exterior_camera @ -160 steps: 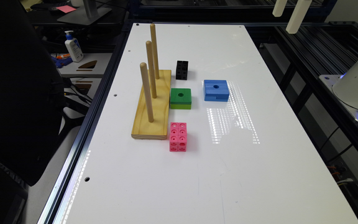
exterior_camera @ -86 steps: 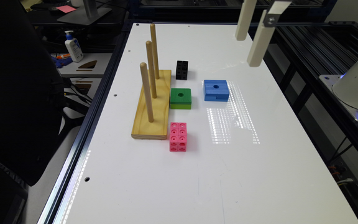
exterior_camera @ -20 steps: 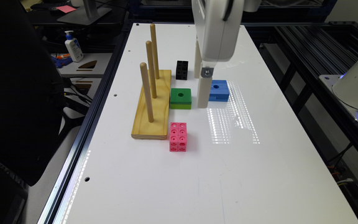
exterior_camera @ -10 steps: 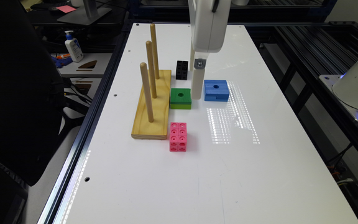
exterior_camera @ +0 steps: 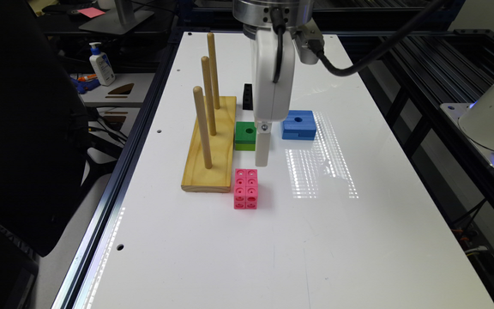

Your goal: Pick up pink block.

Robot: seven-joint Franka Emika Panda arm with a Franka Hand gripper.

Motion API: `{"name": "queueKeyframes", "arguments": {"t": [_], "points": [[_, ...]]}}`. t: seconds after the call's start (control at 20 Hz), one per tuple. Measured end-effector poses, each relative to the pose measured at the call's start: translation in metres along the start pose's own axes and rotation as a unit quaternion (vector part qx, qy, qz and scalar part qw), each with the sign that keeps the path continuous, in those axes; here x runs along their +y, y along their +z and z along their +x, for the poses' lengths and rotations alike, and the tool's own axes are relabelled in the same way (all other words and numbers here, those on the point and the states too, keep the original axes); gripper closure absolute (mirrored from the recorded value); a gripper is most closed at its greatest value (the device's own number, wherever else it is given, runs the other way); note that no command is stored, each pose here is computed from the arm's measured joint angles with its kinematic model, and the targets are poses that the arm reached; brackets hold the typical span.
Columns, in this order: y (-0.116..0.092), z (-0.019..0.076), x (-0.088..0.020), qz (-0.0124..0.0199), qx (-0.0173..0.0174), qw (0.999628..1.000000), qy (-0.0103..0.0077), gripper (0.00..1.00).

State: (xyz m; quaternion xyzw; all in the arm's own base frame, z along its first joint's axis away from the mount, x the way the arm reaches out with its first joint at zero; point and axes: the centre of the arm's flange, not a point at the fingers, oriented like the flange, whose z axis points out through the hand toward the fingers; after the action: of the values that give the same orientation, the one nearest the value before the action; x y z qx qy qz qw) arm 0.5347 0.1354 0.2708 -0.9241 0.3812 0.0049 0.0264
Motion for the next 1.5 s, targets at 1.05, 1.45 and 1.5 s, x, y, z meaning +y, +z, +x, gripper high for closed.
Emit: {"name": "queueKeyframes", "arguments": {"t": [1.05,1.45,1.5], "points": [[0.035,-0.0038,-0.011,0.0118,-0.0069,0.999888,-0.0061,0.00],[0.050,-0.0013,-0.020,0.0160,-0.0110,0.999788,-0.0068,0.00],[0.054,-0.0020,-0.020,0.0147,-0.0130,0.999783,-0.0071,0.00]]}}
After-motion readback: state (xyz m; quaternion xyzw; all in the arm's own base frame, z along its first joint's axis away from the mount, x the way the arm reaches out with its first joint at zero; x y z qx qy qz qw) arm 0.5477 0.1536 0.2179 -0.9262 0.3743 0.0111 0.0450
